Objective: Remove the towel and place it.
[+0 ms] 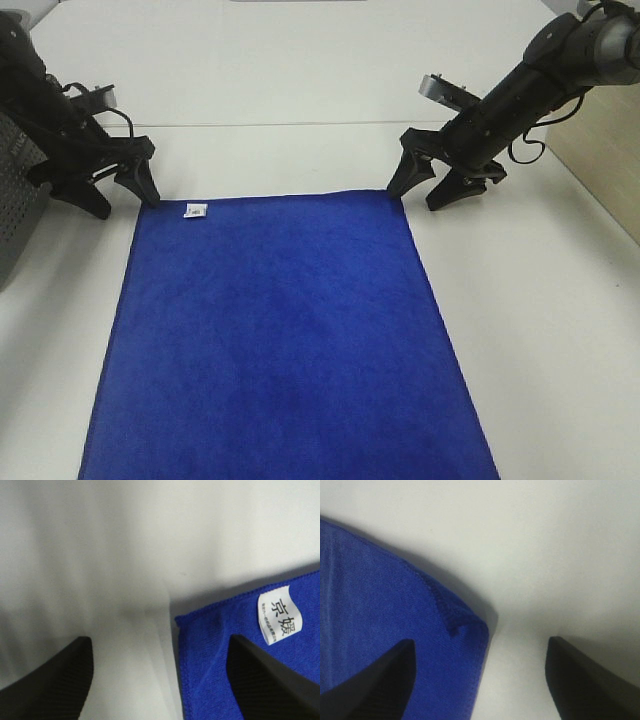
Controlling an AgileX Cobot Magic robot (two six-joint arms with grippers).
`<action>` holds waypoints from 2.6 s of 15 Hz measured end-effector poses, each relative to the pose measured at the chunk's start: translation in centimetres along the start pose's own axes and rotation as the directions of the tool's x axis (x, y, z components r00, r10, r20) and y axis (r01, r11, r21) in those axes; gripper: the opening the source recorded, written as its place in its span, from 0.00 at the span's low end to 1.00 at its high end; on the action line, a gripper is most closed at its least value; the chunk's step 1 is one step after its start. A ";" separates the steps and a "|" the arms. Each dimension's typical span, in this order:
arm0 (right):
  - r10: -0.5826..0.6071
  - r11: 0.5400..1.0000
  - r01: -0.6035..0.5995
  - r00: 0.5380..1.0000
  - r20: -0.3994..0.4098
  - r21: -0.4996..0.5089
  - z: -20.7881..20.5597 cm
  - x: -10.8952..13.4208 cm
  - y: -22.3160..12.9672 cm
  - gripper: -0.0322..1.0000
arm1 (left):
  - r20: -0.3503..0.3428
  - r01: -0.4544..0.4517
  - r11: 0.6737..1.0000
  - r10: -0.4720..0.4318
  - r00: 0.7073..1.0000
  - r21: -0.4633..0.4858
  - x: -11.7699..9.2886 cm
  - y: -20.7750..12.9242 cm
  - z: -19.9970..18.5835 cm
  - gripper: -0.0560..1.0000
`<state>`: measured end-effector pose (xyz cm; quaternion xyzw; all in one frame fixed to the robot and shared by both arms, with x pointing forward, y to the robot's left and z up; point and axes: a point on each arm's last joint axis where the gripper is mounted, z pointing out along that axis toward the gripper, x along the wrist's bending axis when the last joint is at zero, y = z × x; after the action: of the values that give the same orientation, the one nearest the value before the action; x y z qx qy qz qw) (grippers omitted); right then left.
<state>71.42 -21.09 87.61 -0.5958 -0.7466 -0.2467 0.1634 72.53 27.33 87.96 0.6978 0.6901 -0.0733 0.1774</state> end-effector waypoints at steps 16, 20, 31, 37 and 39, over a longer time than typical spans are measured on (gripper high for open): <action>-0.140 0.990 0.143 0.986 0.096 -0.023 3.0 3.9 0.5 0.67 | 0.077 -0.105 0.994 0.105 0.991 -0.012 -7.3 -0.4 3.3 0.70; -0.170 0.984 0.174 0.980 0.107 -0.031 3.8 5.1 0.6 0.66 | 0.077 -0.105 0.994 0.105 0.991 -0.010 -7.3 -0.5 3.3 0.70; -0.208 0.977 0.215 0.958 0.198 -0.010 5.0 5.2 0.6 0.19 | 0.052 -0.130 0.991 0.129 0.990 0.017 -6.9 -0.7 3.7 0.33; -0.210 0.976 0.216 0.957 0.200 -0.008 5.0 5.2 0.6 0.05 | 0.053 -0.153 0.988 0.151 0.987 0.019 -6.8 -0.7 3.9 0.07; -0.210 0.976 0.216 0.957 0.200 -0.009 5.0 5.2 0.6 0.05 | 0.053 -0.153 0.988 0.152 0.987 0.017 -6.8 -0.7 3.9 0.07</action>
<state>70.99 -14.01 86.37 -0.5359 -0.8151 -0.2140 0.0515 72.11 19.59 86.64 0.7482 0.6292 -0.0848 0.1928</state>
